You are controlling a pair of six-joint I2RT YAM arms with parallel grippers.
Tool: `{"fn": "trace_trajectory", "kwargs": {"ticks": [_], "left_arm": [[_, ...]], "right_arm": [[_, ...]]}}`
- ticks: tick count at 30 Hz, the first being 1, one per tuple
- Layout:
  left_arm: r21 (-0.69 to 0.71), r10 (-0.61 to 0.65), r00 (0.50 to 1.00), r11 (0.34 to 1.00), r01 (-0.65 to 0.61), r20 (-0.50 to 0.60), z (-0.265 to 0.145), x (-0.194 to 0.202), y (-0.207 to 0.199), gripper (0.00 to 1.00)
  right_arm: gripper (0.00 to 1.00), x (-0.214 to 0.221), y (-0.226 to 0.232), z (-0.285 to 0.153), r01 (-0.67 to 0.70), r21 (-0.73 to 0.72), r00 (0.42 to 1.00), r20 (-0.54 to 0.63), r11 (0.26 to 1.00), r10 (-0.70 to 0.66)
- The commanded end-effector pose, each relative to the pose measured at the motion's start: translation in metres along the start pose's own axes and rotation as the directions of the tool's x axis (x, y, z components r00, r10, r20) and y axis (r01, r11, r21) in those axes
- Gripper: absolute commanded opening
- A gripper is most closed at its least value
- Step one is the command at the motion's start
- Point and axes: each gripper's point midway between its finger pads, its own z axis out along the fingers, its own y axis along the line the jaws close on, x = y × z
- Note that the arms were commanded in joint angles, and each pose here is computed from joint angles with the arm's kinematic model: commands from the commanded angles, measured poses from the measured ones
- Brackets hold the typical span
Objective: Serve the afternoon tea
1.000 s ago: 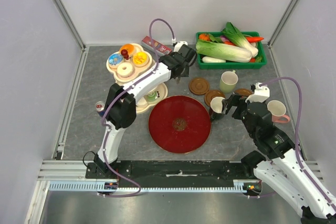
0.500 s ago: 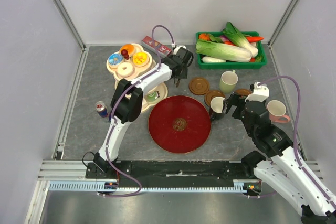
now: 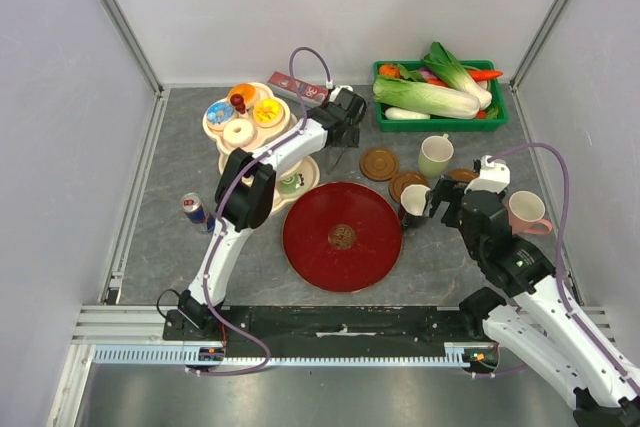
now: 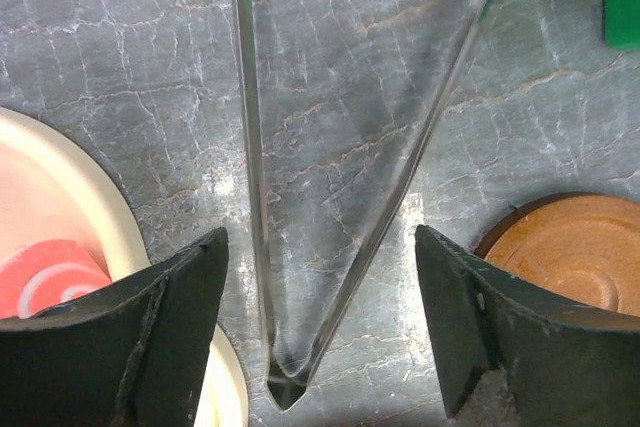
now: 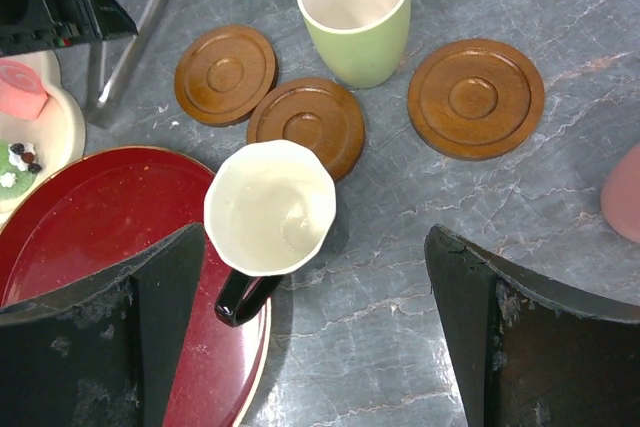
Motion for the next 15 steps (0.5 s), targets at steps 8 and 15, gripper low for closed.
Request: {"fn": "trace_trajectory", "kwargs": {"ticks": [8,15], "left_arm": [[0.106,0.007,0.997,0.994,-0.016,0.080,-0.039,-0.045,-0.015,0.92],[0.214,0.026,0.984,0.975,-0.064,0.177,-0.124,-0.071,-0.037,0.93]], "right_arm": [[0.98,-0.018,0.000,-0.005,-0.019,0.018,0.999,0.033,1.000,0.019],[0.98,-0.020,0.002,-0.010,-0.021,0.009,1.000,0.014,1.000,0.020]]}}
